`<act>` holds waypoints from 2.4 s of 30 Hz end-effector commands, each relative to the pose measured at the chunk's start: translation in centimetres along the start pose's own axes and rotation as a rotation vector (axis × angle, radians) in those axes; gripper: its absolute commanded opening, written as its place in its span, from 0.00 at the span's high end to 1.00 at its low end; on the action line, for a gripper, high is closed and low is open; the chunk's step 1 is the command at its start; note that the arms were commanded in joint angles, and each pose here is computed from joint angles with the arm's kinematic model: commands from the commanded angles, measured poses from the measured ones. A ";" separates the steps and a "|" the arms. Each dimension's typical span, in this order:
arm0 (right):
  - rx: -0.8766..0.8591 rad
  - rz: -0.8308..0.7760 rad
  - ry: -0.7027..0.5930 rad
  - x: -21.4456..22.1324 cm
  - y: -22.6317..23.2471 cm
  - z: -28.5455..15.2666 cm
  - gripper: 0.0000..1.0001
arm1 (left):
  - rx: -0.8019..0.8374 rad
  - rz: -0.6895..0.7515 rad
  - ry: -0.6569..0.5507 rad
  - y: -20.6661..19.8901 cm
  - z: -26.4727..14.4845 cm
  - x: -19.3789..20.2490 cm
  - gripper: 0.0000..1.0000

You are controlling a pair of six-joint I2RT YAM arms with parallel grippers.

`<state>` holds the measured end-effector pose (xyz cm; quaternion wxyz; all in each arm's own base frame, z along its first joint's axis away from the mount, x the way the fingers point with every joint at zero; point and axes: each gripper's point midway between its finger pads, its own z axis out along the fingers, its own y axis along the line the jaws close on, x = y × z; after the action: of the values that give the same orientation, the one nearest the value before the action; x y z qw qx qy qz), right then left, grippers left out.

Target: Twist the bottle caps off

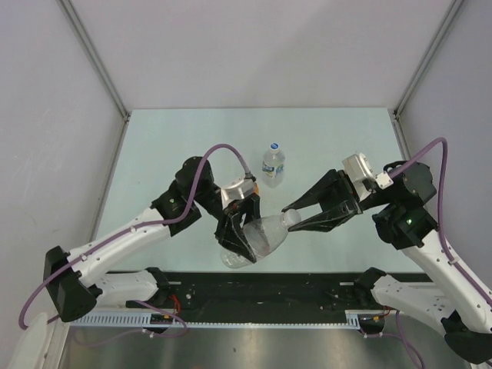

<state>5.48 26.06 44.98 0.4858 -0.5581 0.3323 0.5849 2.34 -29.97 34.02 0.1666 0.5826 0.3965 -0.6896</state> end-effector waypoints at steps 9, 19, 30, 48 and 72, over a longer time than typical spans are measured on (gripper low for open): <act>0.148 0.237 0.062 3.6 -2.5 -0.7 0.46 | -0.235 0.239 -0.081 1.9 -1.1 -4.0 1.00; 0.205 0.237 0.056 3.3 -3.2 -1.3 0.32 | -0.283 0.251 -0.092 2.4 -1.5 -4.3 1.00; 0.489 0.276 0.082 4.8 -6.7 -3.7 0.19 | -0.696 0.361 -0.256 5.3 -5.8 -7.9 1.00; 1.112 0.383 -0.382 -2.7 -13.0 -9.5 0.06 | -1.451 0.336 -0.256 12.6 -15.5 -5.3 1.00; 1.156 0.468 -0.317 0.8 -17.4 -7.0 0.17 | -1.472 0.333 -0.085 15.3 -12.5 -2.1 1.00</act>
<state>24.21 24.98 43.34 0.5926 -0.0305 0.6575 0.4644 21.66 -30.89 29.69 0.6158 0.3490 0.6633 -0.2427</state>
